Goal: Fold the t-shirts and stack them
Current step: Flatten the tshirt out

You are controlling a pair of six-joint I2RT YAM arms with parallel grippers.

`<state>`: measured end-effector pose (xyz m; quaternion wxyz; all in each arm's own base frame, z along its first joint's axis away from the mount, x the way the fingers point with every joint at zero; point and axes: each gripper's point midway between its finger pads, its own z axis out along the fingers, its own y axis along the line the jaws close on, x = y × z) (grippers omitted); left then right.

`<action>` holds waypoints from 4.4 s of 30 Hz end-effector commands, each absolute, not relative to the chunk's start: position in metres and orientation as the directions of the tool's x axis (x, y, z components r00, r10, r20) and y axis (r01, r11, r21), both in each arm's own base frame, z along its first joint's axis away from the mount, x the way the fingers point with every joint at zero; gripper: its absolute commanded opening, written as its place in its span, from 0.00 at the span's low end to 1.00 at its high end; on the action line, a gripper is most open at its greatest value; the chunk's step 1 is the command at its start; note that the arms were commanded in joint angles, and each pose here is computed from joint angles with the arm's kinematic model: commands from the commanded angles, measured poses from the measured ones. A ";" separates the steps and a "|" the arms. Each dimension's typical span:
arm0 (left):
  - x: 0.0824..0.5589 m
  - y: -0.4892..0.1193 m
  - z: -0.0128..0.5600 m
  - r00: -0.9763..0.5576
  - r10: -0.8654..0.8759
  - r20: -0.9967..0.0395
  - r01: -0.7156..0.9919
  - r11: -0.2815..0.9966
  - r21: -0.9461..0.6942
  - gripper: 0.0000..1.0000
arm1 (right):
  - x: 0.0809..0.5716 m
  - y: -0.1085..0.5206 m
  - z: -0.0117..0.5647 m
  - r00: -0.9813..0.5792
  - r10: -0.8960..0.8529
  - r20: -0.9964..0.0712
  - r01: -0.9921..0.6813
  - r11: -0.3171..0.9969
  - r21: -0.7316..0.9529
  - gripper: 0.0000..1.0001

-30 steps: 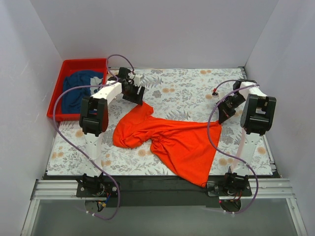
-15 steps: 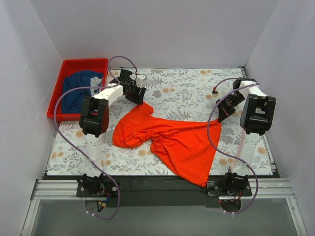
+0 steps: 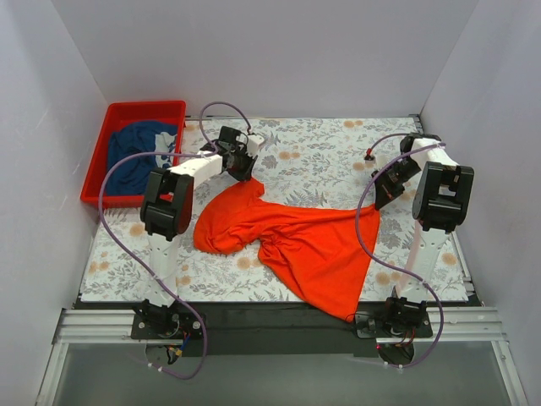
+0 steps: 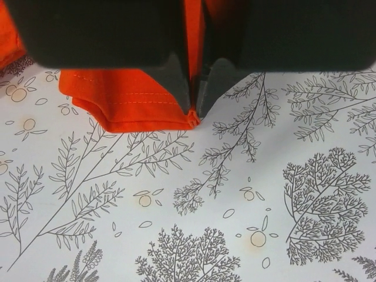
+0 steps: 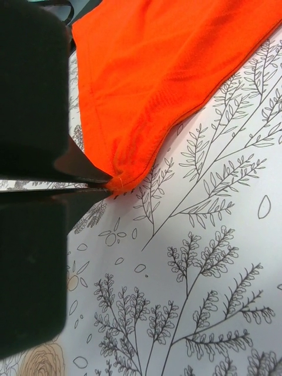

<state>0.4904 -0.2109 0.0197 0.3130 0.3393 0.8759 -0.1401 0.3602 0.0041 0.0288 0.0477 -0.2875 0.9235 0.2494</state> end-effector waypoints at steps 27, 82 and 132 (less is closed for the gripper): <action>0.407 -0.061 0.552 0.318 -0.137 -0.938 0.389 0.921 -0.003 0.00 | 0.409 -0.018 0.561 0.199 -0.400 -0.895 -0.073 0.904 -0.421 0.01; 0.557 -0.098 0.165 -0.269 0.150 -0.951 0.351 0.935 0.048 0.00 | 0.503 0.013 0.116 -0.326 -0.627 -0.707 -0.532 0.740 -0.411 0.01; 0.537 -0.065 0.015 -0.826 0.145 -0.544 0.187 0.982 -0.022 0.15 | 0.486 -0.008 0.004 -0.761 -0.518 -0.390 -0.536 0.841 -0.073 0.12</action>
